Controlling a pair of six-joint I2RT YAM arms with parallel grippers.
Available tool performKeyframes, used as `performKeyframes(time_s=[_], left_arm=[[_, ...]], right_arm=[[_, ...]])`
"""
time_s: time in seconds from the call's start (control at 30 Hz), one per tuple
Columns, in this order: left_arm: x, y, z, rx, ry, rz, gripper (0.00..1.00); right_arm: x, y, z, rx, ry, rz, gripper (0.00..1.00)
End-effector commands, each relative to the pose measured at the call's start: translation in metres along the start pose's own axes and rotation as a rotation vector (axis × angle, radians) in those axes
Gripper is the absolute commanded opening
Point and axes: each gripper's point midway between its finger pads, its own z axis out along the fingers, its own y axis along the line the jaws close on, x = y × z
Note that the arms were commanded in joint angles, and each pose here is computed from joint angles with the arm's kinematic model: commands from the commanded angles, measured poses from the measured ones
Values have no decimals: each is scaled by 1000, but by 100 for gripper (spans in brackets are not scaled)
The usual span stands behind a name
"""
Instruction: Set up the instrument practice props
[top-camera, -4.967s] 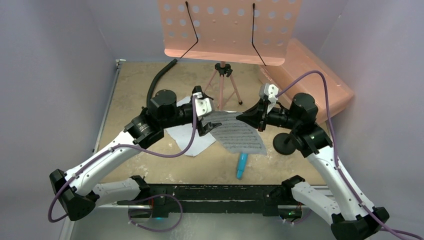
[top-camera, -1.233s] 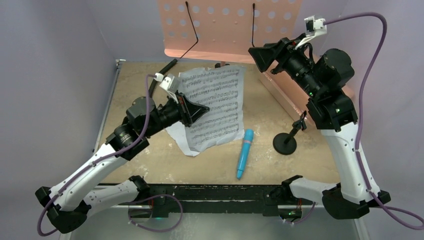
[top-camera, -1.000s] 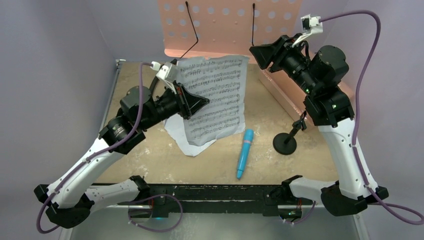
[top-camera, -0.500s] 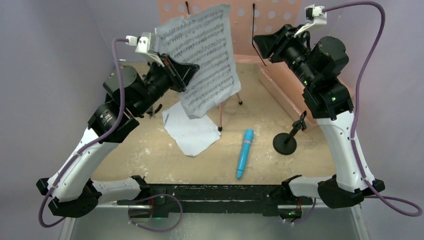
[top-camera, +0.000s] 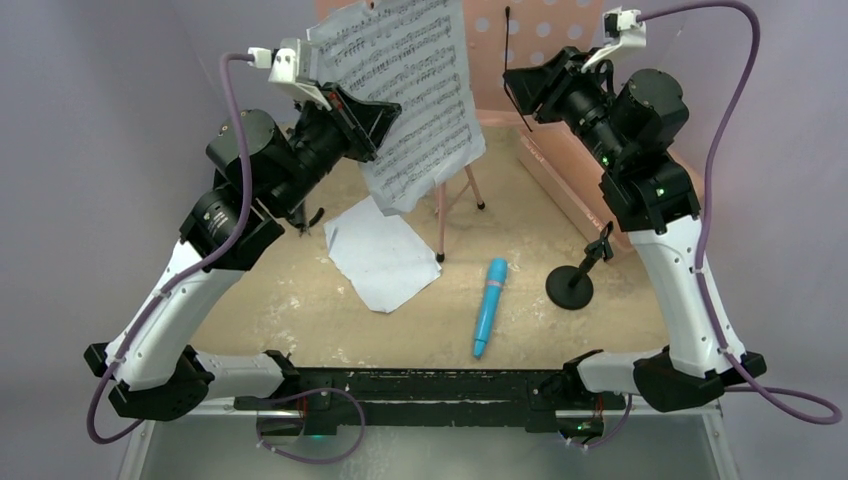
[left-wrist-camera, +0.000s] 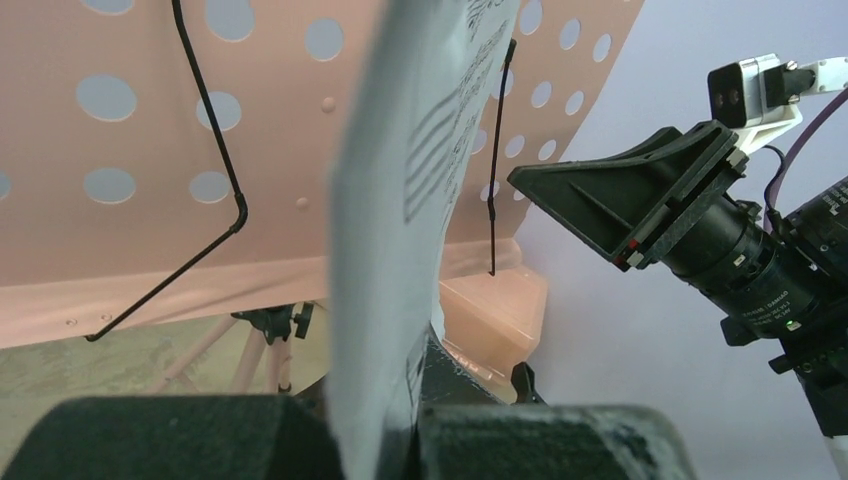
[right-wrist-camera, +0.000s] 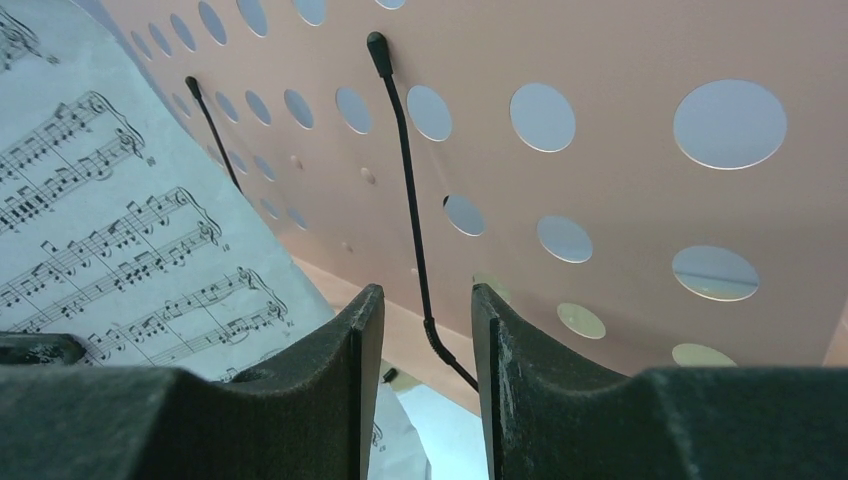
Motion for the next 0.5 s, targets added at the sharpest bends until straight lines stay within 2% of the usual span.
performKeyframes(time_s=[0.0, 0.27, 0.47], left_arm=[[-36, -8, 0, 14, -114, 24, 0], [-52, -15, 13, 24, -153, 68, 0], [-61, -18, 20, 31, -188, 92, 0]], right_arm=[[-22, 7, 2, -19, -79, -8, 40], [-21, 5, 10, -9, -77, 10, 48], [-22, 6, 14, -22, -96, 24, 38]])
